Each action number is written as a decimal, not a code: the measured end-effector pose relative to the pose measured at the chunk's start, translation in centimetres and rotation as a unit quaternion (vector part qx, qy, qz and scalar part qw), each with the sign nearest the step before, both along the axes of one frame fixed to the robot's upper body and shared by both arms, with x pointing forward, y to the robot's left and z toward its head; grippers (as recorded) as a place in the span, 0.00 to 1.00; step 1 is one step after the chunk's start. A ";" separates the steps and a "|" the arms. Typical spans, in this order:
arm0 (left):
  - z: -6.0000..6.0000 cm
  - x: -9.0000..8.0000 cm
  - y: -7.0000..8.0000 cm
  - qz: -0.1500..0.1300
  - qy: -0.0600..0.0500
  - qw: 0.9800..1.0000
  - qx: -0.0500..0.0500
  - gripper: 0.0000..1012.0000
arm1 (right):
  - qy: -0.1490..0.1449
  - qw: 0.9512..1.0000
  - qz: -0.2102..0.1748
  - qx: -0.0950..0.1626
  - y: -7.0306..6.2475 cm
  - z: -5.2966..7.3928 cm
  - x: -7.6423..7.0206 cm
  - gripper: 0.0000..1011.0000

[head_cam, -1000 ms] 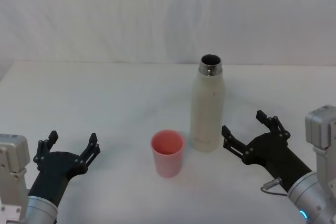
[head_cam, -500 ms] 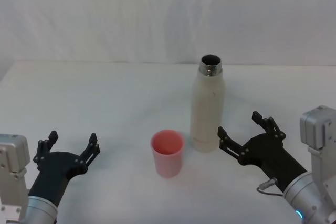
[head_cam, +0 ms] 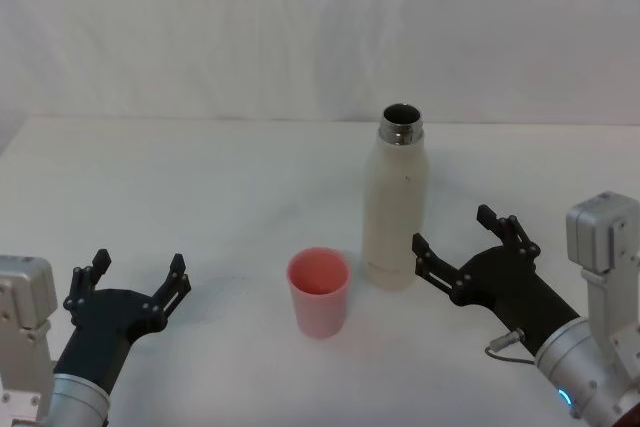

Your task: Grasp the thermos with one hand and pour water into the cup lid.

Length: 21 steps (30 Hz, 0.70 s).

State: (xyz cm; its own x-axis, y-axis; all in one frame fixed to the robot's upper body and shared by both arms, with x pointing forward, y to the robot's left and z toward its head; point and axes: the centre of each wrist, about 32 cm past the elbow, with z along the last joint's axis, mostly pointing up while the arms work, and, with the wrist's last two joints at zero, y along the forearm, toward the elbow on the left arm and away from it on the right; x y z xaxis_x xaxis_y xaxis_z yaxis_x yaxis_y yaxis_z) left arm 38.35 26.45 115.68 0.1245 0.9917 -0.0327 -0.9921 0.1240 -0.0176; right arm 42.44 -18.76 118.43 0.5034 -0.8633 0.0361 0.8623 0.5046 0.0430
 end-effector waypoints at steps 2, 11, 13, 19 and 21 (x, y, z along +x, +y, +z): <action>0.0 0.0 0.0 0.000 0.000 1.000 0.000 0.99 | 0.001 1.000 0.000 0.001 0.0 0.0 0.2 0.99; 0.0 0.0 0.0 0.000 0.000 1.000 0.000 0.99 | 0.012 1.000 0.007 0.016 0.3 -0.4 1.6 0.99; 0.0 0.0 0.0 0.000 0.000 1.000 0.000 0.99 | 0.013 1.000 0.008 0.018 0.3 -0.4 1.8 0.99; 0.0 0.0 0.0 0.000 0.000 1.000 0.000 0.99 | 0.019 0.999 0.012 0.026 0.6 -0.6 2.7 0.99; 0.0 0.0 0.0 0.000 0.000 1.000 0.000 0.99 | 0.020 0.999 0.013 0.028 0.7 -0.6 2.9 0.99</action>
